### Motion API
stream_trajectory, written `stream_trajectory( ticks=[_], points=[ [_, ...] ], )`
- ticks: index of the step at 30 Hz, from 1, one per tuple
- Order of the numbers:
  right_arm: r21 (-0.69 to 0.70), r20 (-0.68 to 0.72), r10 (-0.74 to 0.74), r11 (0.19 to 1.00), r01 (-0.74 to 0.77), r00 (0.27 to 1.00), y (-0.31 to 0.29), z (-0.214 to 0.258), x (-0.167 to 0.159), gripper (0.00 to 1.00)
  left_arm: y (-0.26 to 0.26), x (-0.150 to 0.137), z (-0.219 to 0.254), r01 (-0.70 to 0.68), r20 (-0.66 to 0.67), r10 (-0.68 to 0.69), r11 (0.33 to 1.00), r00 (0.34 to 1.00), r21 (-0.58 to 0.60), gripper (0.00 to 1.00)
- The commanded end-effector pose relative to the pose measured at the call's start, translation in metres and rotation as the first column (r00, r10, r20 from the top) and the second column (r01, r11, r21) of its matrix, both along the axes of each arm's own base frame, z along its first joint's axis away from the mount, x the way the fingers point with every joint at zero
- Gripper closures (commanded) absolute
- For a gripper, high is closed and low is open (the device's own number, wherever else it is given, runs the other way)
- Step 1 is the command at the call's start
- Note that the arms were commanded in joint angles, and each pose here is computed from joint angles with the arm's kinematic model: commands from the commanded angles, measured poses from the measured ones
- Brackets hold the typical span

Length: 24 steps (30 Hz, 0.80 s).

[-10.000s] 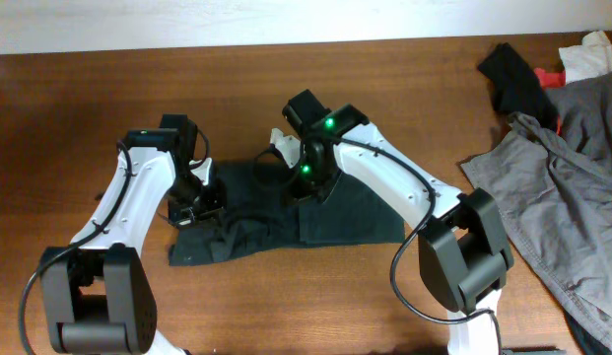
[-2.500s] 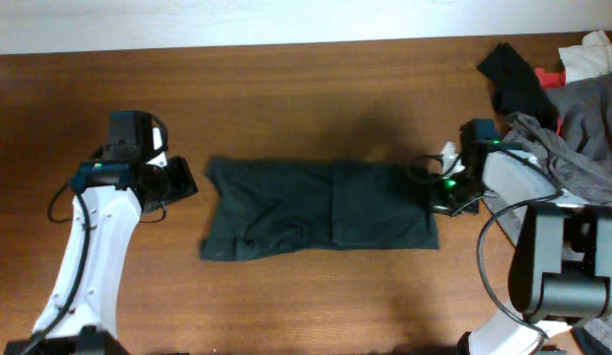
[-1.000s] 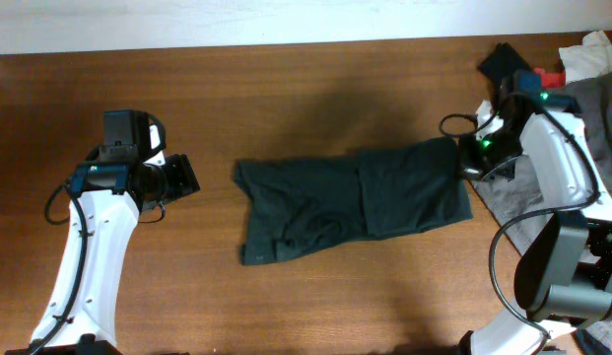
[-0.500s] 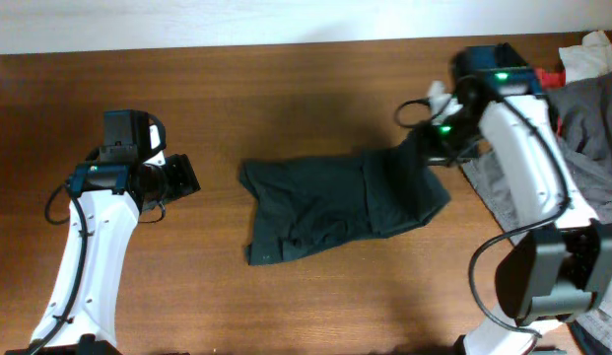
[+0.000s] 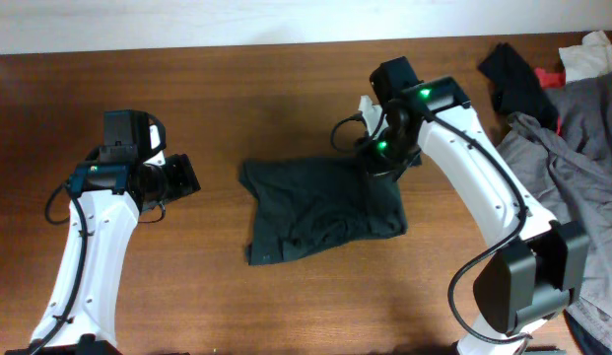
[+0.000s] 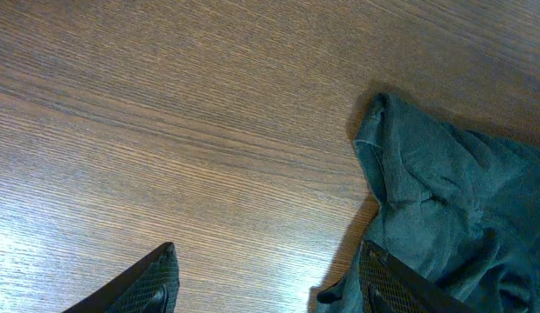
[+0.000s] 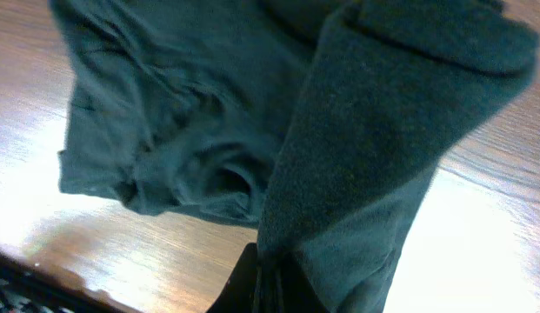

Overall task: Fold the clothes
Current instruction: 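Fold the lifted right end leftward over the bundle with the right gripper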

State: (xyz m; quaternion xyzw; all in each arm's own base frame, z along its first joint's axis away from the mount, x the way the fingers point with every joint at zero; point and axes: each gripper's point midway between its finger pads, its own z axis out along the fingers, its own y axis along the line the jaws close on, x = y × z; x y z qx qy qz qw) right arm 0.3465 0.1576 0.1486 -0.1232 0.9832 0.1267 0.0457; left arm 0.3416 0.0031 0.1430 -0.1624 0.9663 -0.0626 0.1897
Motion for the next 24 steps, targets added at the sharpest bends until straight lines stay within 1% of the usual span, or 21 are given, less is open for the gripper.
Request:
stream_trajectory(
  ticks=[1,6,8,13,17,20,24],
  points=[
    [0.092,0.02,0.018,0.996,-0.019,1.0,0.025,0.013,0.001,0.96,0.0,0.003,0.01,-0.004,0.028,0.004,1.0,1.0,-0.01,0.34],
    [0.176,0.014,0.026,0.984,-0.028,1.0,0.041,0.019,0.001,0.96,0.0,0.003,0.01,-0.004,0.028,0.004,1.0,1.0,-0.01,0.34],
    [0.177,0.009,0.013,0.984,-0.014,1.0,0.041,0.019,0.001,0.96,0.0,0.003,0.01,-0.004,0.028,0.004,1.0,1.0,-0.01,0.34],
    [0.177,0.008,0.038,0.983,-0.039,0.999,0.049,0.019,-0.004,0.96,-0.005,0.003,0.01,0.009,0.03,-0.008,0.999,1.0,-0.038,0.34],
    [0.184,0.01,0.06,0.981,-0.061,0.998,0.067,0.019,-0.012,0.96,-0.005,0.003,0.01,0.008,0.03,-0.007,0.999,1.0,-0.037,0.34],
    [0.196,0.04,0.093,0.976,-0.099,0.995,0.083,0.021,-0.013,0.96,-0.004,0.003,0.01,0.008,0.03,-0.007,0.999,1.0,-0.036,0.33],
    [0.205,0.054,0.115,0.971,-0.124,0.992,0.099,0.021,-0.017,0.96,0.003,0.003,0.01,-0.01,0.028,0.01,1.0,1.0,0.004,0.33]
  ],
)
